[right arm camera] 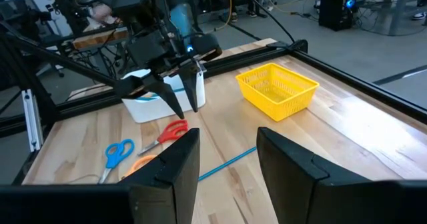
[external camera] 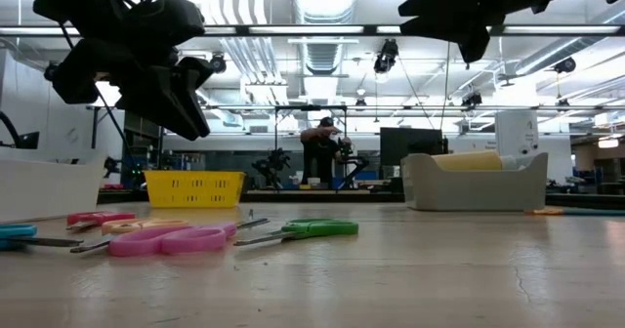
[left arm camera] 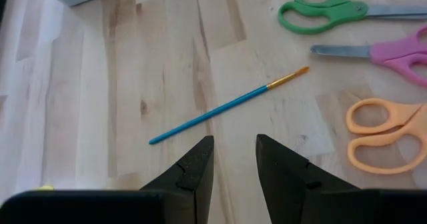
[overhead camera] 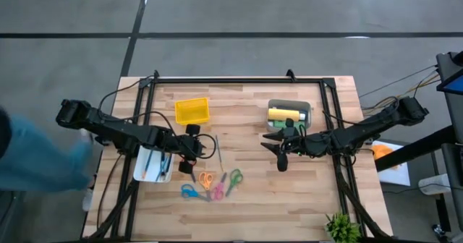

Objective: Pick & Place Paint Supplies
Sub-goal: Put the blue paintbrush into the white bin

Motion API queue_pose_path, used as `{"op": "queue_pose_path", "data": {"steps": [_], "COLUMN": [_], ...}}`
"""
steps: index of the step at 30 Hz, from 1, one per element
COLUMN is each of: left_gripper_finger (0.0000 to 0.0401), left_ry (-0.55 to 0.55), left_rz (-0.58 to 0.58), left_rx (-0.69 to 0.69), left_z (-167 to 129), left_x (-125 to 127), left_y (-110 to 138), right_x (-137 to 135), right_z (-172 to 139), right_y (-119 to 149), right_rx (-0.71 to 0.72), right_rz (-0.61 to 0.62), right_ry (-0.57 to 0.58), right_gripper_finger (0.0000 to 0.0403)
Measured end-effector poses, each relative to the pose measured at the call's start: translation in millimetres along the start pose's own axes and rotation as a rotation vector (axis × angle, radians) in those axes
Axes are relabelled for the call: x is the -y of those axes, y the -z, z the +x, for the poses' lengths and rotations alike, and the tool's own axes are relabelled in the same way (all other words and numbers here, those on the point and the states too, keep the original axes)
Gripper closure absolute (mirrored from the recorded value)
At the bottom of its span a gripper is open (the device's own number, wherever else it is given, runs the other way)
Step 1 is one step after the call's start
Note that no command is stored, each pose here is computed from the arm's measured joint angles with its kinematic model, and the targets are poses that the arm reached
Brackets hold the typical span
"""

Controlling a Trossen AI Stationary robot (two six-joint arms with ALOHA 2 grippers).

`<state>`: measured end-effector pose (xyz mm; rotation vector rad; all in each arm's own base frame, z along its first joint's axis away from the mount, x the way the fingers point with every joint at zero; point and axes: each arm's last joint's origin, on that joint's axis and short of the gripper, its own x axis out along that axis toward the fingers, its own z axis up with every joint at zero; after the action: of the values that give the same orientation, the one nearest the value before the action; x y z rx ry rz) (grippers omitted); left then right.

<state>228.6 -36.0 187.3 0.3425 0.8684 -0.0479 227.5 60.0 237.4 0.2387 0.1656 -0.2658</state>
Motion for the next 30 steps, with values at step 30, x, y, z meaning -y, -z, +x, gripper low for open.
{"op": "queue_pose_path", "data": {"steps": [30], "left_gripper_finger": [0.0290], "left_ry": [0.115], "left_rz": [-1.370], "left_rx": [0.004], "left_z": [-11], "left_x": [-25], "left_y": [-57], "right_x": [0], "right_z": [0], "right_y": [0], "right_rx": [-0.001], "right_rz": [-0.001], "right_ry": [0.000], "right_gripper_finger": [0.0254]}}
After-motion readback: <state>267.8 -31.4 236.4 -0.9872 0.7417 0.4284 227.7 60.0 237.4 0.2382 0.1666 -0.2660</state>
